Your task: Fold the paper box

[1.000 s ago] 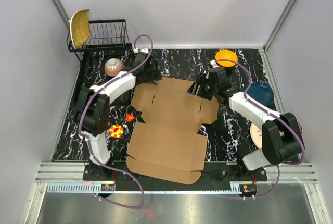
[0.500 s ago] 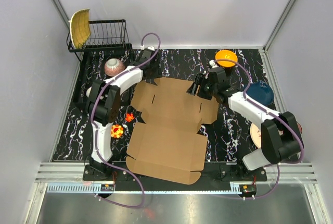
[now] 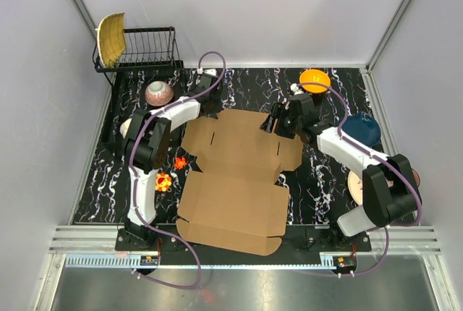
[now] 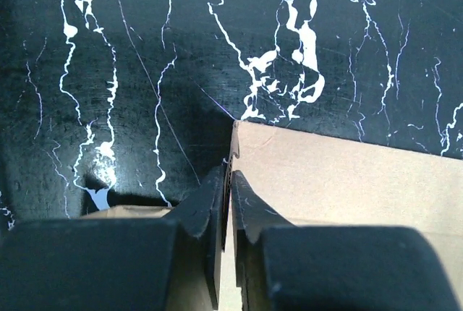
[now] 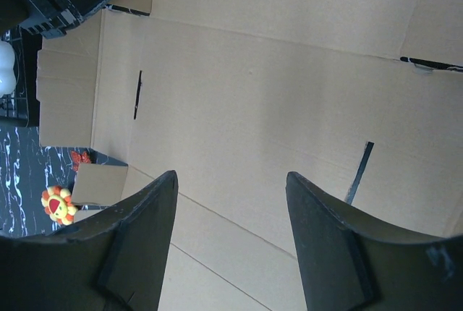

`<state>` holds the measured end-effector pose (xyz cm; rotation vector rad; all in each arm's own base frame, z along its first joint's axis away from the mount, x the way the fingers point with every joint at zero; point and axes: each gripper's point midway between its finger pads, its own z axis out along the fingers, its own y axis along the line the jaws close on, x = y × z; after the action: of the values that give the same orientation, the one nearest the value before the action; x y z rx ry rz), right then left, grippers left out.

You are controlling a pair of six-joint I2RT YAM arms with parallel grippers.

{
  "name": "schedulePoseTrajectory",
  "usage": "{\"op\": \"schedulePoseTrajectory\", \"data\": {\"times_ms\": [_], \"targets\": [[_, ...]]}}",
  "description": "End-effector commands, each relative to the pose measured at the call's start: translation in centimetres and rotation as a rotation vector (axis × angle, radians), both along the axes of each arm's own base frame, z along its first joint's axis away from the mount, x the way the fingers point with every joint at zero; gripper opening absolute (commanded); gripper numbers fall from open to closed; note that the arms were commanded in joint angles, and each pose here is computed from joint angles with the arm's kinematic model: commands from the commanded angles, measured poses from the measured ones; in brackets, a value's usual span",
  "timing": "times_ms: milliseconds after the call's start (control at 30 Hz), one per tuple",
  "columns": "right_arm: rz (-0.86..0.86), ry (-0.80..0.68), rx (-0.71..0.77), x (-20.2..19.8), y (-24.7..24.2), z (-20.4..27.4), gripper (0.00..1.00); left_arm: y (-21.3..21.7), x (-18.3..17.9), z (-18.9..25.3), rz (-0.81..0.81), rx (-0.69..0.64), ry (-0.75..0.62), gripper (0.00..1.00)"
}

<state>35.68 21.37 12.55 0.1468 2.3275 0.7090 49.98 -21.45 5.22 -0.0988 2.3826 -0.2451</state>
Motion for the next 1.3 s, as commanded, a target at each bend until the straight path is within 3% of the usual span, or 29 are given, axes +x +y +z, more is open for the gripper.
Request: {"op": "schedulePoseTrajectory", "data": {"times_ms": [0, 133, 200, 233, 300, 333, 667, 833, 1100, 1267], "targets": [[0.001, -0.071, -0.018, 0.6, 0.0, 2.1, 0.68, -1.3, 0.9, 3.8, 0.007, -0.071, -0.153, 0.06], [-0.010, -0.111, -0.038, 0.6, -0.6, 3.4, 0.68, -1.2, -0.3, 3.2, 0.018, -0.089, -0.172, 0.00], [-0.019, -0.132, -0.049, 0.7, -1.0, 3.9, 0.67, -1.7, 0.1, 5.7, 0.025, -0.154, -0.279, 0.00], [-0.022, -0.141, -0.051, 0.7, -1.1, 4.2, 0.67, -1.0, -1.4, 4.0, 0.032, -0.149, -0.273, 0.00], [-0.032, -0.155, -0.058, 0.8, -1.4, 4.5, 0.67, -1.5, -1.4, 8.0, 0.041, -0.237, -0.452, 0.00], [-0.033, -0.160, -0.060, 0.8, -1.5, 4.7, 0.67, -0.7, -2.9, 6.4, 0.051, -0.226, -0.454, 0.00], [-0.037, -0.195, -0.061, 0.6, -1.8, 5.5, 0.66, 0.0, -7.0, 11.9, 0.048, -0.292, -0.826, 0.00], [0.011, -0.300, -0.064, 0.6, -1.5, 8.3, 0.68, 0.1, -9.6, 13.9, 0.022, -0.328, -1.017, 0.01], [0.386, -0.608, -0.013, -0.2, 2.9, 14.6, 0.76, -0.6, -11.6, 13.0, 0.026, -0.293, -1.056, 0.03], [0.601, -0.563, -0.094, 0.6, 4.8, 11.8, 0.77, -2.5, -13.0, 13.6, -0.052, -0.252, -1.082, 0.00]]}}
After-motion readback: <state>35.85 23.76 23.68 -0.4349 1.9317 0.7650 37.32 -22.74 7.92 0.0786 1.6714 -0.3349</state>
